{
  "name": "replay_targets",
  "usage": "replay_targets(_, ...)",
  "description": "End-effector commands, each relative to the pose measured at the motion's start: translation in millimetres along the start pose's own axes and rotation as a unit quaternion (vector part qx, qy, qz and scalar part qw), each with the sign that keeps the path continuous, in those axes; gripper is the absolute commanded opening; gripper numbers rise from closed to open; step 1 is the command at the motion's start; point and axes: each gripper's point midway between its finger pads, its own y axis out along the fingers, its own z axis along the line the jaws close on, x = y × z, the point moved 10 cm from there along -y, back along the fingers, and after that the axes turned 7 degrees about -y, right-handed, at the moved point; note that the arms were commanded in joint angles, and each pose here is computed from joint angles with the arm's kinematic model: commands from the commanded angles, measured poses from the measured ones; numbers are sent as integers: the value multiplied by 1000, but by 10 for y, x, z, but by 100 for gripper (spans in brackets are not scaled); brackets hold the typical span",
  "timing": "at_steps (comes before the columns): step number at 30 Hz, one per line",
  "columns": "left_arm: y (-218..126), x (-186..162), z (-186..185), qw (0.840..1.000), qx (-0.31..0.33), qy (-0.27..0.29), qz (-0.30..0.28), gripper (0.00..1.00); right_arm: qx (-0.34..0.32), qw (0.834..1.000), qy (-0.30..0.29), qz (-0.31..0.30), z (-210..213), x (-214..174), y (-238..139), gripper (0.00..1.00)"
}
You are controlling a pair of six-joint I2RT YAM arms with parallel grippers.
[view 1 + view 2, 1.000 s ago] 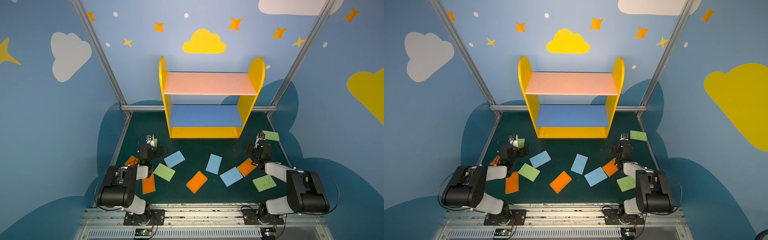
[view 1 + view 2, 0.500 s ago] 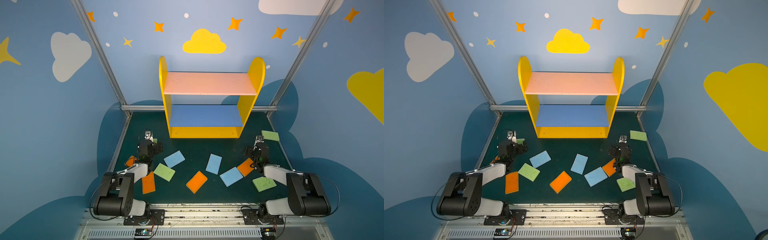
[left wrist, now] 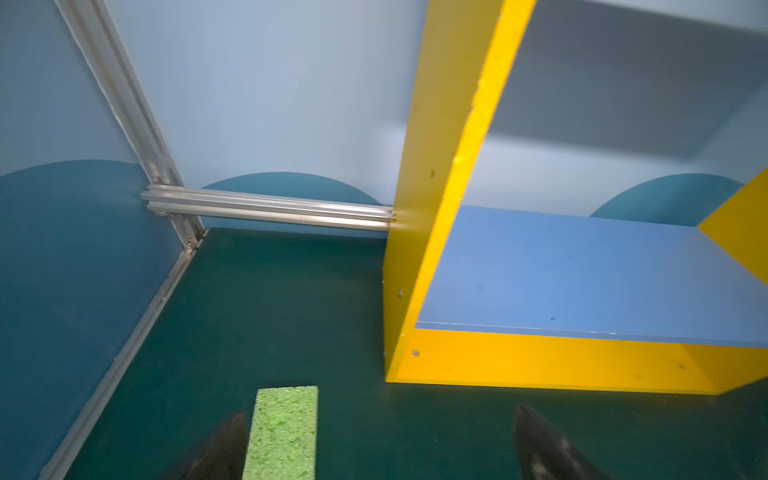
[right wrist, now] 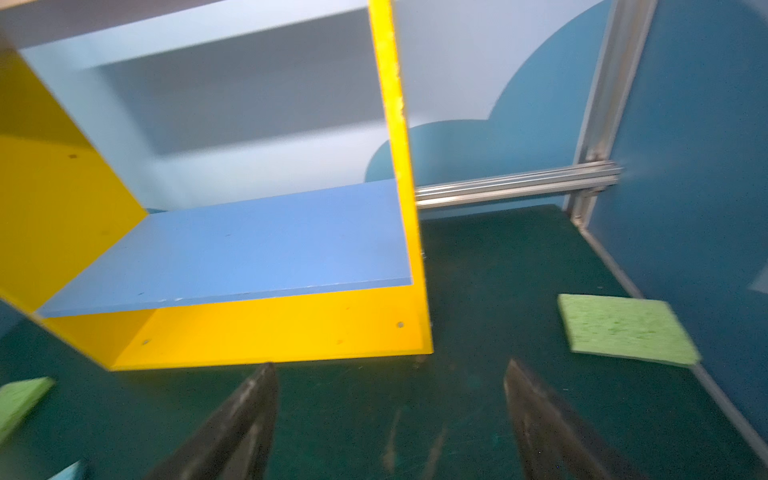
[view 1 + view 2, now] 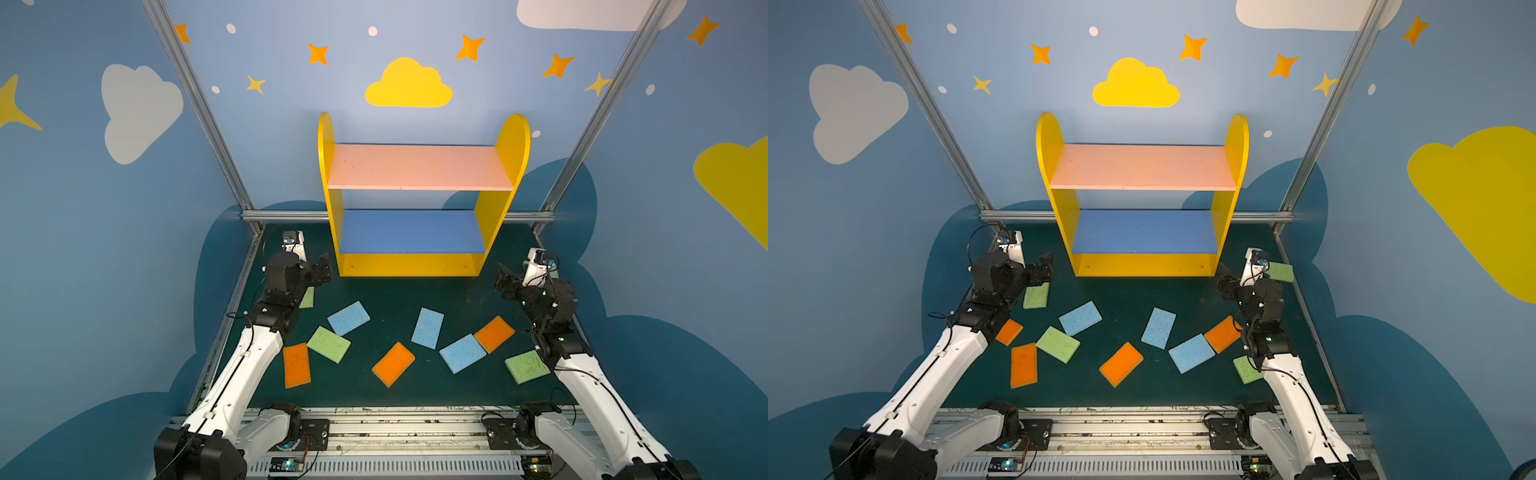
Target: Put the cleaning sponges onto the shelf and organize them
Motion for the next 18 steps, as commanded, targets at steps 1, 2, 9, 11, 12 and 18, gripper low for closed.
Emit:
replay_targets(1,-198,-318,-13,995,23,-32,96,98,125,990,49,49,246,92,-75,79)
replay_targets(2,-258,-389,-20,994,17,-44,103,97,149,985,59,59,301,110,-78,78)
replay_targets(9,-471,-924,36,986,-16,-102,129,94,305,938,64,152,931,149,-86,74)
replay_targets(11,-456,-1034,37,985,-19,-106,138,92,339,923,50,175,1165,66,-43,73)
replay_targets(12,-442,-1092,45,984,-16,-107,145,90,353,915,39,191,1295,1,-6,73)
replay_targets(18,-455,-1337,148,975,4,-152,162,78,417,873,7,255,1897,-359,272,67)
